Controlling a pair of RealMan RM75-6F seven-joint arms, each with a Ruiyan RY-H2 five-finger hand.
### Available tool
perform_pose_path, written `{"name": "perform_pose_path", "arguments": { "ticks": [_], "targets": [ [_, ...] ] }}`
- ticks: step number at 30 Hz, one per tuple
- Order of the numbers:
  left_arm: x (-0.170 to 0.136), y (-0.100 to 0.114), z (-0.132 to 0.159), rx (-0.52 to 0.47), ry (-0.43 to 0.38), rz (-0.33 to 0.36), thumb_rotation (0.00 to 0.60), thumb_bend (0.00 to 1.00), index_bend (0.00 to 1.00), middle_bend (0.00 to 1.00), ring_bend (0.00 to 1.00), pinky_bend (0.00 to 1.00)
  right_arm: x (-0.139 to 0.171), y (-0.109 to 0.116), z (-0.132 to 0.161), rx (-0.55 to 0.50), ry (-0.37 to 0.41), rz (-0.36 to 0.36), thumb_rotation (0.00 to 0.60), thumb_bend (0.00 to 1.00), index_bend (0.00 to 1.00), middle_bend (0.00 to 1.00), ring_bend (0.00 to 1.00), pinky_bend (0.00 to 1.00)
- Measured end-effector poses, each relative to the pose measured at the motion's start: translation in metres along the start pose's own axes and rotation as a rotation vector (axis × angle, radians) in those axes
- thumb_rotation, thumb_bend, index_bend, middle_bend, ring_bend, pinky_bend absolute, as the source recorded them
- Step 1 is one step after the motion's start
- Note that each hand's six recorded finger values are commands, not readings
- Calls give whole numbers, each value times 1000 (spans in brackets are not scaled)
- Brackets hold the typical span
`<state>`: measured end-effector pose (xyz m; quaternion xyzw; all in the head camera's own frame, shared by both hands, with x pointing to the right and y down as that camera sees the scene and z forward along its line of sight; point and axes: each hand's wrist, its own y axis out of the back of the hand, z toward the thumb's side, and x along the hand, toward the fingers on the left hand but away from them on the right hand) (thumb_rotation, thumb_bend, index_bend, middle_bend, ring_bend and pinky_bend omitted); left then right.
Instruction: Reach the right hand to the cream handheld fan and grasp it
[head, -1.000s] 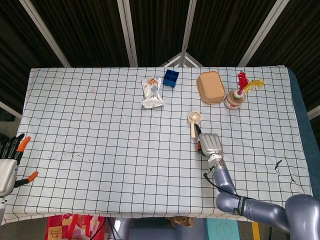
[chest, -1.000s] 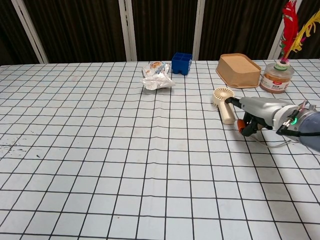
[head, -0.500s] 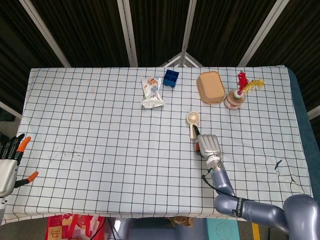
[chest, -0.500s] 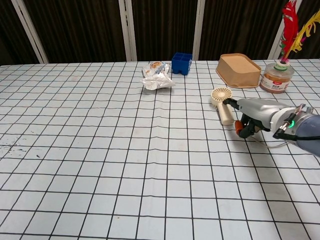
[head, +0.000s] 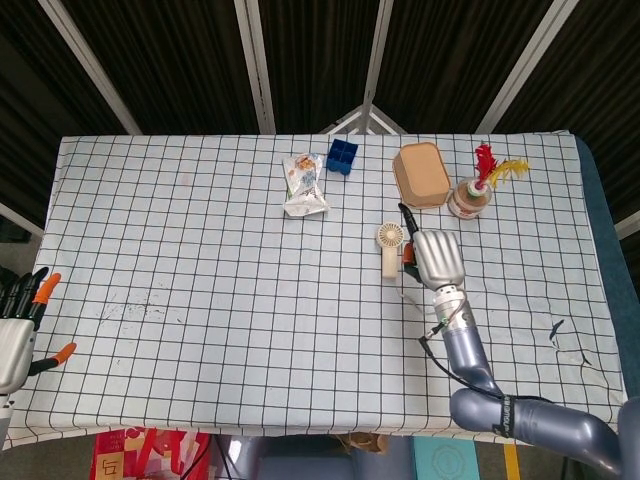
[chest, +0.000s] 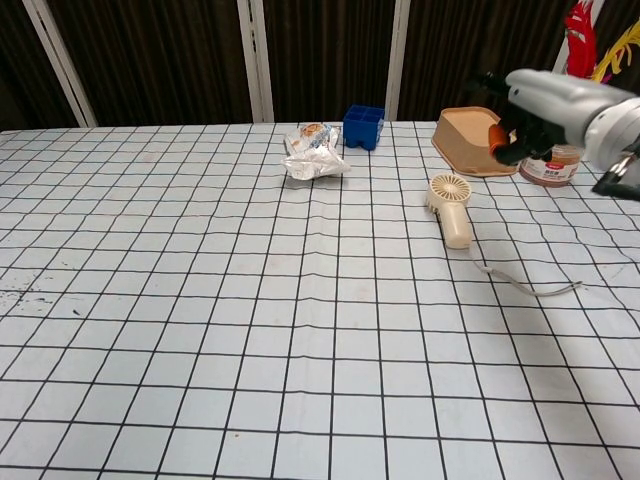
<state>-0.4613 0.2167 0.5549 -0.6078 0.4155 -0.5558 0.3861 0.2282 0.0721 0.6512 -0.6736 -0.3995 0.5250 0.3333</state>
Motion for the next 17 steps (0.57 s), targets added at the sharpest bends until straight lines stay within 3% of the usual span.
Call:
{"name": "perform_pose_path", "arguments": {
  "ticks": [3, 8, 11, 17],
  "targets": [
    [-1, 0, 0, 0, 3, -1, 600, 94, 0, 0, 0, 0, 18, 13, -11, 22, 19, -15, 600, 745, 0, 465, 468, 416],
    [-2, 1, 0, 7, 2, 5, 600, 93, 0, 0, 0, 0, 57, 13, -35, 79, 26, 27, 600, 594, 0, 94, 62, 87],
    [-2, 1, 0, 17, 0, 9, 600, 93, 0, 0, 0, 0, 88, 14, -54, 140, 25, 58, 600, 512, 0, 1, 0, 20],
    [-5, 1, 0, 40, -6, 15, 600, 93, 0, 0, 0, 0, 153, 24, -90, 210, -3, 49, 600, 459, 0, 0, 0, 0]
  ]
}}
